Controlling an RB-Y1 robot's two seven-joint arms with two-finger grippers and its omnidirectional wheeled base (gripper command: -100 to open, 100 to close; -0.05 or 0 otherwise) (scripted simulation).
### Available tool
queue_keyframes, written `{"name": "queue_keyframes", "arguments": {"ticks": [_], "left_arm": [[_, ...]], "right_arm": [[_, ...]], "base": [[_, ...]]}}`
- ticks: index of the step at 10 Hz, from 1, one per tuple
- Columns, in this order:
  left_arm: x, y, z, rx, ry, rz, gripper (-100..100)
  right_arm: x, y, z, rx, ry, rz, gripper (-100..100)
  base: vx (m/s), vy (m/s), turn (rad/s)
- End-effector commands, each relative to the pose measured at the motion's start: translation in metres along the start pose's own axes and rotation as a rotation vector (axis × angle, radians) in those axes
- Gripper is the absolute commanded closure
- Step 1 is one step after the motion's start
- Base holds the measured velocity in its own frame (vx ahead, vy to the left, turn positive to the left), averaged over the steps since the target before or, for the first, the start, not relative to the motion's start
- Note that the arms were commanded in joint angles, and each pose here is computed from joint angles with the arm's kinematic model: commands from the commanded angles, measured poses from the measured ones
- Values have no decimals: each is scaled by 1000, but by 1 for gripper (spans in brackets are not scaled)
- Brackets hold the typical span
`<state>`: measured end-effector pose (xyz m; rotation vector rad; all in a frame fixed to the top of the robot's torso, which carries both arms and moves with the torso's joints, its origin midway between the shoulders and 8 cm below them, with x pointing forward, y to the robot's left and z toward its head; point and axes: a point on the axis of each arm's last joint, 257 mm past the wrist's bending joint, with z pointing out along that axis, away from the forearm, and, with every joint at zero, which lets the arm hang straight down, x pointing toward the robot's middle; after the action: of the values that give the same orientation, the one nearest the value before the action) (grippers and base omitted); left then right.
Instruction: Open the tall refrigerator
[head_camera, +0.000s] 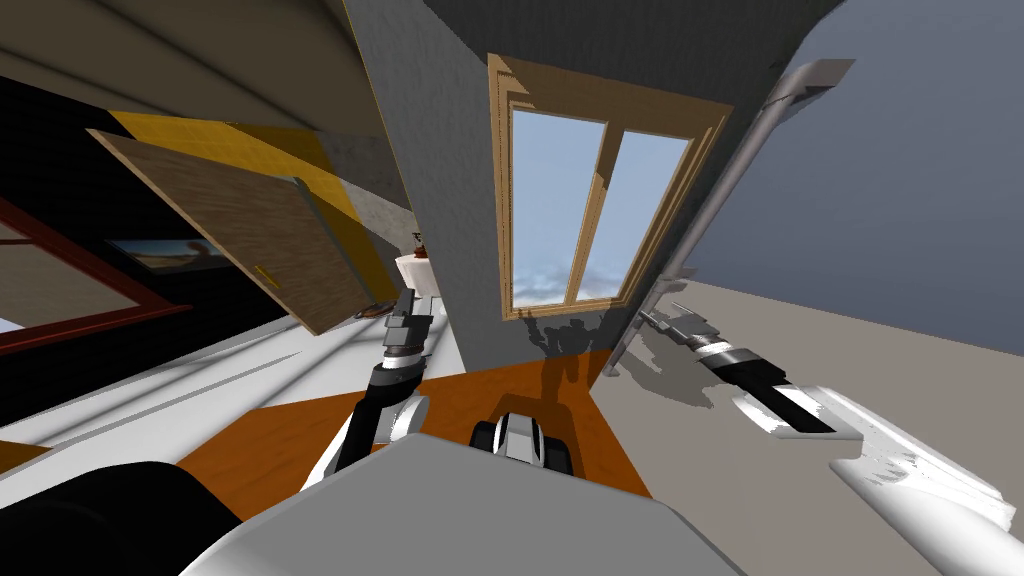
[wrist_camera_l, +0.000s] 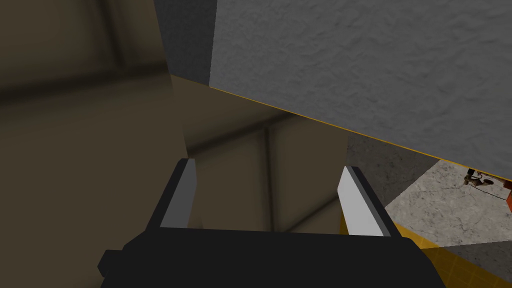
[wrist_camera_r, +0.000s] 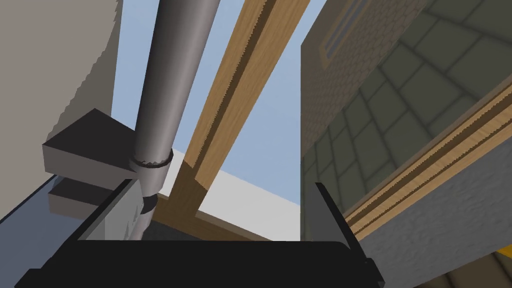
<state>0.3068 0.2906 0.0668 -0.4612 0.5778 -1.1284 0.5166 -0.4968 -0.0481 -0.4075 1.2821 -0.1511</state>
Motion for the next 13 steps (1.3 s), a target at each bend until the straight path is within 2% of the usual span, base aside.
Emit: {"name": "queue_keyframes", "arguments": {"ticks": [1, 3, 4, 5, 6, 8, 9, 10, 11, 13], "left_arm": [[0, 0, 0, 0, 0, 0, 0], [0, 0, 0, 0, 0, 0, 0], [0, 0, 0, 0, 0, 0, 0], [0, 0, 0, 0, 0, 0, 0], [0, 0, 0, 0, 0, 0, 0], [0, 0, 0, 0, 0, 0, 0], [0, 0, 0, 0, 0, 0, 0], [0, 0, 0, 0, 0, 0, 0], [0, 0, 0, 0, 0, 0, 0], [0, 0, 0, 0, 0, 0, 0]], "right_arm": [[3, -24, -1, 21, 29, -69, -100], [-5, -63, 0, 49, 61, -185, -100], [0, -66, -3, 56, 72, -182, -100], [-9, -82, -1, 65, 79, -238, -100], [-4, -85, -4, 73, 90, -235, -100], [-15, -119, -7, 102, 118, -330, -100], [-13, -121, -8, 106, 123, -328, -100], [-18, -137, -11, 121, 137, -369, -100], [-18, -137, -11, 121, 137, -369, -100], [-29, -163, -15, 148, 160, -438, -100]], "base": [[31, 66, -12], [52, 80, -24], [41, 77, -11], [29, 78, -17], [29, 64, -8], [39, 83, -19], [27, 70, -13], [30, 56, -6], [25, 39, -11], [32, 52, -11]]}}
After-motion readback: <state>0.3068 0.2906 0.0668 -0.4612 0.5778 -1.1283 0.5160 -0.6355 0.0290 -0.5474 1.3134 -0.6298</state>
